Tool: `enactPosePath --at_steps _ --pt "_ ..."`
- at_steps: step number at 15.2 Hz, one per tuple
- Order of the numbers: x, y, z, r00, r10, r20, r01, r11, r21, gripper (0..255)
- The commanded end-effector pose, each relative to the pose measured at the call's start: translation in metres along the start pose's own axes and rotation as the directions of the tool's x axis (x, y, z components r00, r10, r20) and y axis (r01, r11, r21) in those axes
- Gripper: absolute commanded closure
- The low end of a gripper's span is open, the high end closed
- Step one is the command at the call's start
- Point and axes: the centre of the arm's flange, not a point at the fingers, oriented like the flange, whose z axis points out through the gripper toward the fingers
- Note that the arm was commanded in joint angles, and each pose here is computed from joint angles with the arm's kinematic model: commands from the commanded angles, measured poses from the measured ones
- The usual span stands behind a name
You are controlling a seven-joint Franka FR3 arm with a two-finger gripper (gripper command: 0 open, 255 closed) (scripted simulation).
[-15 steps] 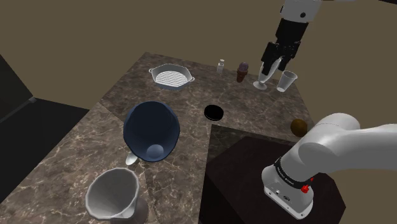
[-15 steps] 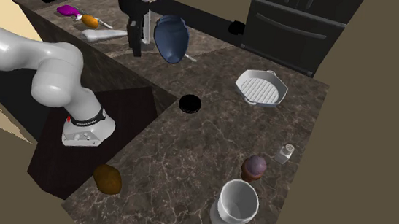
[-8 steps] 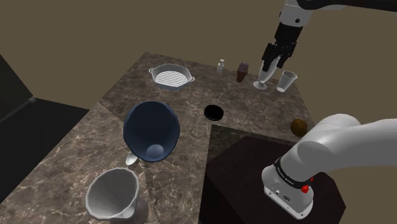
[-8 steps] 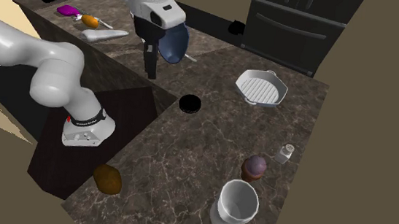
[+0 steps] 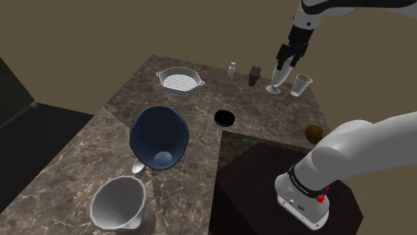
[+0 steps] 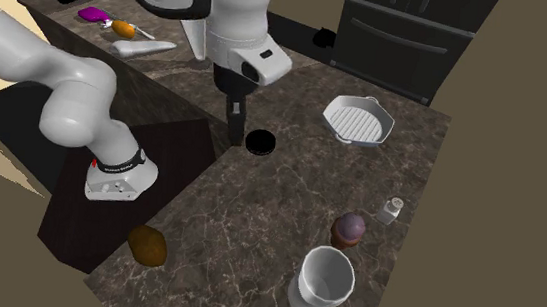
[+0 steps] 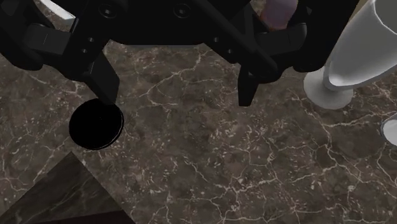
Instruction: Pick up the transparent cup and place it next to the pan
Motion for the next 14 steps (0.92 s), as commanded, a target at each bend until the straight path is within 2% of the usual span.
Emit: enactPosePath --at_steps 1,14 --pt "0.015 0.021 0.009 1.0 0.001 -0.006 -0.001 1.0 -0.004 0" --pt "0.102 0.159 0.043 0.999 0.013 -0.042 -0.013 1.0 -0.017 0"
